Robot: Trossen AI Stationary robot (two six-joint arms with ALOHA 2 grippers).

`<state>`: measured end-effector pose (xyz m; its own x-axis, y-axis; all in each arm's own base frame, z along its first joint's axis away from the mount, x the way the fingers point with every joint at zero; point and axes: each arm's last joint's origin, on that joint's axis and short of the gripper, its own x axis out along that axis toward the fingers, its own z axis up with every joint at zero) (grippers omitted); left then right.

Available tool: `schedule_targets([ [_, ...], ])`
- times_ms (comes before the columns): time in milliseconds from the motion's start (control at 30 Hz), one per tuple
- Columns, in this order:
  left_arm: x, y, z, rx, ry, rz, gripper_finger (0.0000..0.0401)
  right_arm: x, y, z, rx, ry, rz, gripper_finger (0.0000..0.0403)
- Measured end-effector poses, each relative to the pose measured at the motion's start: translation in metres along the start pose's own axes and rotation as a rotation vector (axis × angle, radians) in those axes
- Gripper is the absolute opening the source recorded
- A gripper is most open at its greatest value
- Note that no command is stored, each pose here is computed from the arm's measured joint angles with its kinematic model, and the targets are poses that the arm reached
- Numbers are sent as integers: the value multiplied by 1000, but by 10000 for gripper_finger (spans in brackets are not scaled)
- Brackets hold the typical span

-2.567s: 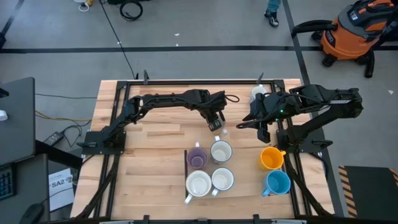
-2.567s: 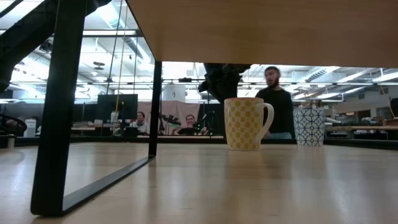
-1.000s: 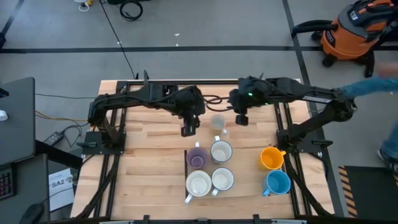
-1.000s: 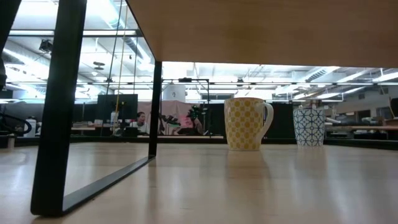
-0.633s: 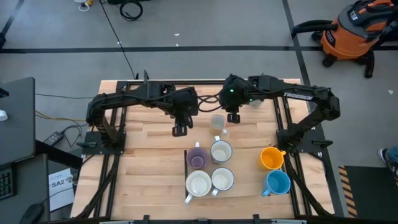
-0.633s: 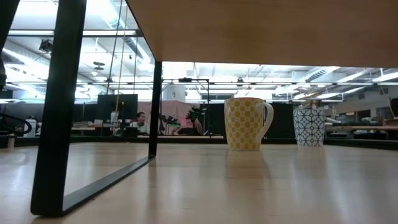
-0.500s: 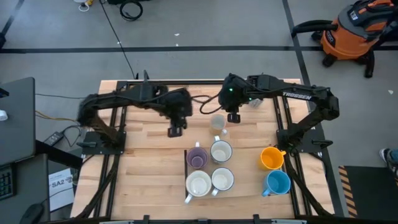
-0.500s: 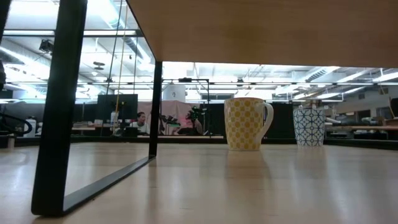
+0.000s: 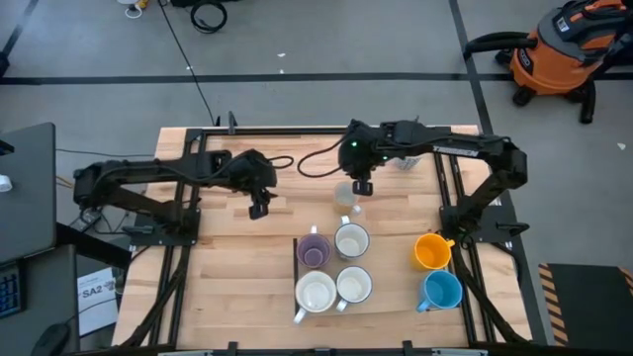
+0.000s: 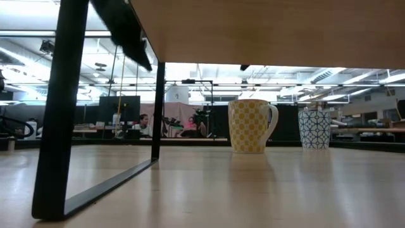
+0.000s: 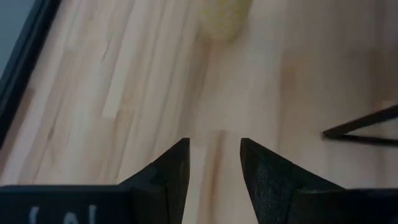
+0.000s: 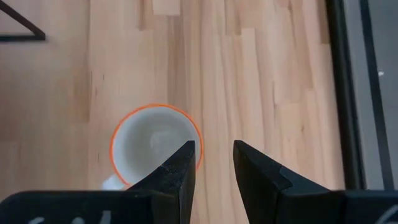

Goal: Place coffee mugs
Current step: Put the white yellow patterned mug on the shelf

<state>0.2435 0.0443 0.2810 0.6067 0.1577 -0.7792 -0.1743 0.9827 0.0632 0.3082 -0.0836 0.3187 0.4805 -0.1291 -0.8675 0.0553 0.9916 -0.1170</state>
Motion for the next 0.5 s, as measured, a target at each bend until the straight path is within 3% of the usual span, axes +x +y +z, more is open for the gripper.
schedule_targets([
  [233, 23, 7, -35, -30, 98, 22, 149, 33, -2, 5, 0, 59, -4, 115],
  [500, 32, 14, -42, -56, 68, 39, 149, 63, -2, 3, -2, 147, 1, 115],
])
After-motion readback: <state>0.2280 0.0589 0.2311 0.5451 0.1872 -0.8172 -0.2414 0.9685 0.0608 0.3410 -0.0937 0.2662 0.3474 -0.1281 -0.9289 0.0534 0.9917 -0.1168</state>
